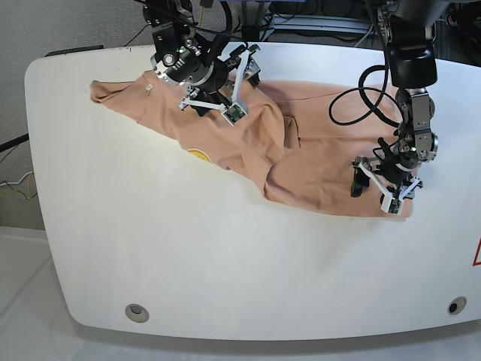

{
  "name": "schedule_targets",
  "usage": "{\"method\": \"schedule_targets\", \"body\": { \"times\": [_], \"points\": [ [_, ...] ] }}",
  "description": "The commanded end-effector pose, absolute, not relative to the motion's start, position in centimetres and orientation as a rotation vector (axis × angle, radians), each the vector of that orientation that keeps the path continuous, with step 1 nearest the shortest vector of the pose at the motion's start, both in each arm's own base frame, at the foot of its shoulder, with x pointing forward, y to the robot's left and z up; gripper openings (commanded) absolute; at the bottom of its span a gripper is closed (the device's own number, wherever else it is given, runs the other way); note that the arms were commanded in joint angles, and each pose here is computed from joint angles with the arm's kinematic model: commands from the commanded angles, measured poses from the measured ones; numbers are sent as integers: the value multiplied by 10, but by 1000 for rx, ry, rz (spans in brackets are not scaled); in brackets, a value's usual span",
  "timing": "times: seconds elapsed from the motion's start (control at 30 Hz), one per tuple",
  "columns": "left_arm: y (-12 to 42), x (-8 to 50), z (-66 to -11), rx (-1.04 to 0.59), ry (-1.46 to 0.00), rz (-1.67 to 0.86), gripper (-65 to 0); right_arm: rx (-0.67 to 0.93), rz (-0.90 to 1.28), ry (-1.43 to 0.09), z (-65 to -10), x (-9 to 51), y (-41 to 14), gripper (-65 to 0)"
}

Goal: Fold the T-shirt properly
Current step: 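Press the right gripper into the folded fabric and pinch it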

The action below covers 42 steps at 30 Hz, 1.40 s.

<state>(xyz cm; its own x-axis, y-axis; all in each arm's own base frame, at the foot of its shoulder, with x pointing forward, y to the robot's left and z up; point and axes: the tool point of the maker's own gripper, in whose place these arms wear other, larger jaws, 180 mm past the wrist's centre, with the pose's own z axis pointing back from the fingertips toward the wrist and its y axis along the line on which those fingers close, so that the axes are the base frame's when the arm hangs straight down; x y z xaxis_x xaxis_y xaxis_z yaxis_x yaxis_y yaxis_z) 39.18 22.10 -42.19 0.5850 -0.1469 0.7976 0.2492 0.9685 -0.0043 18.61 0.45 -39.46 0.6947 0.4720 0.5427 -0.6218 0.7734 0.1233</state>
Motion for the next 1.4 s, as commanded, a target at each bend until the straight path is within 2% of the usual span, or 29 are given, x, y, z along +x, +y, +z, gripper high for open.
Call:
{"method": "schedule_targets", "body": {
  "times": [0.0, 0.6, 0.97, 1.07, 1.13, 1.27, 1.37],
  "points": [
    [227, 393, -419, -101, -904, -240, -208, 319, 629, -571, -385, 194, 11, -225],
    [228, 393, -419, -99, -905, -239, -208, 225, 561, -581, -397, 200, 10, -225],
    [228, 393, -419, -99, -905, -239, -208, 226, 539, -577, -403, 199, 14, -237],
    [228, 393, -419, -99, -905, -239, -208, 223, 540, -581, -402, 201, 13, -301],
    [228, 393, -419, -99, -905, -239, -208, 223, 541, -583, -402, 201, 13, -396],
    [228, 393, -419, -99, -905, -239, -208, 211, 531, -590, -401, 206, 9, -636],
    [228, 393, -419, -99, -905, -239, -208, 204, 523, -589, -402, 208, 5, -649]
  ]
}}
